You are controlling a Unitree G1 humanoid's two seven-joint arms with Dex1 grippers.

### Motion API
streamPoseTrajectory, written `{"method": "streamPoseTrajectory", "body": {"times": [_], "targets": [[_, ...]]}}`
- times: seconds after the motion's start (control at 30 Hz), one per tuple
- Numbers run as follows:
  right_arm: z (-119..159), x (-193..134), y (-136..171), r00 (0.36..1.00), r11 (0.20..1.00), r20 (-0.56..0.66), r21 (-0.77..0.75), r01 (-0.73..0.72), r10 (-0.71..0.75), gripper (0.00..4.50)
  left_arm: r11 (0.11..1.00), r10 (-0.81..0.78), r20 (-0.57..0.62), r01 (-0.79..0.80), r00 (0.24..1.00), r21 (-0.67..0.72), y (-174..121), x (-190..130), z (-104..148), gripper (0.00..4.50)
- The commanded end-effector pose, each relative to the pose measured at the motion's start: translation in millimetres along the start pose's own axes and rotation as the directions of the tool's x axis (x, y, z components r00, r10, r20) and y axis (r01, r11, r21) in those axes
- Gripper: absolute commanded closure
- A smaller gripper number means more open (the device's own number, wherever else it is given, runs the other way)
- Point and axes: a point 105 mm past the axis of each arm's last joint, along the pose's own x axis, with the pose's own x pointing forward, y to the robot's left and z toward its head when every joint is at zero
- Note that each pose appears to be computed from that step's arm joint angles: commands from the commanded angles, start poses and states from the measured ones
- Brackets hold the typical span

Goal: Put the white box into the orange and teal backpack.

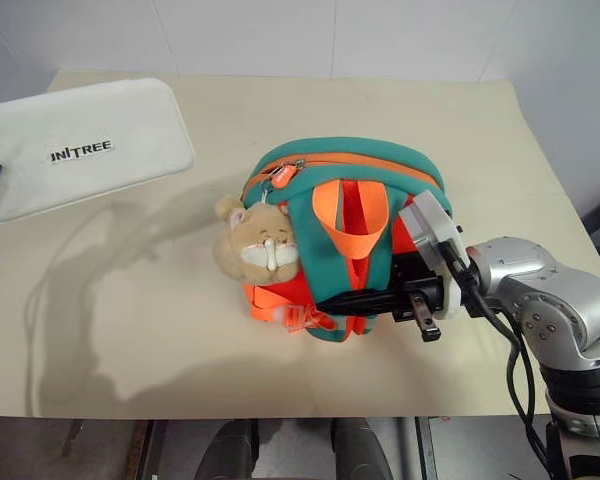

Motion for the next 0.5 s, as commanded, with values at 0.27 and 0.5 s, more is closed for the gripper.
{"method": "streamPoseTrajectory", "body": {"times": [0.27, 0.5], "targets": [[-3.7, -21.0, -8.7, 0.996, 0.996, -0.068, -0.073, -0.059, 0.054, 4.5, 0.978, -0.143, -0.095, 0.155, 0.985, 0.142, -46.5, 15.7, 15.7, 3.18], [-5.2, -26.7, -20.3, 0.991, 0.99, -0.115, -0.119, -0.077, 0.064, 4.5, 0.962, -0.187, -0.116, 0.206, 0.976, 0.18, -67.1, 27.0, 20.4, 3.18]]}}
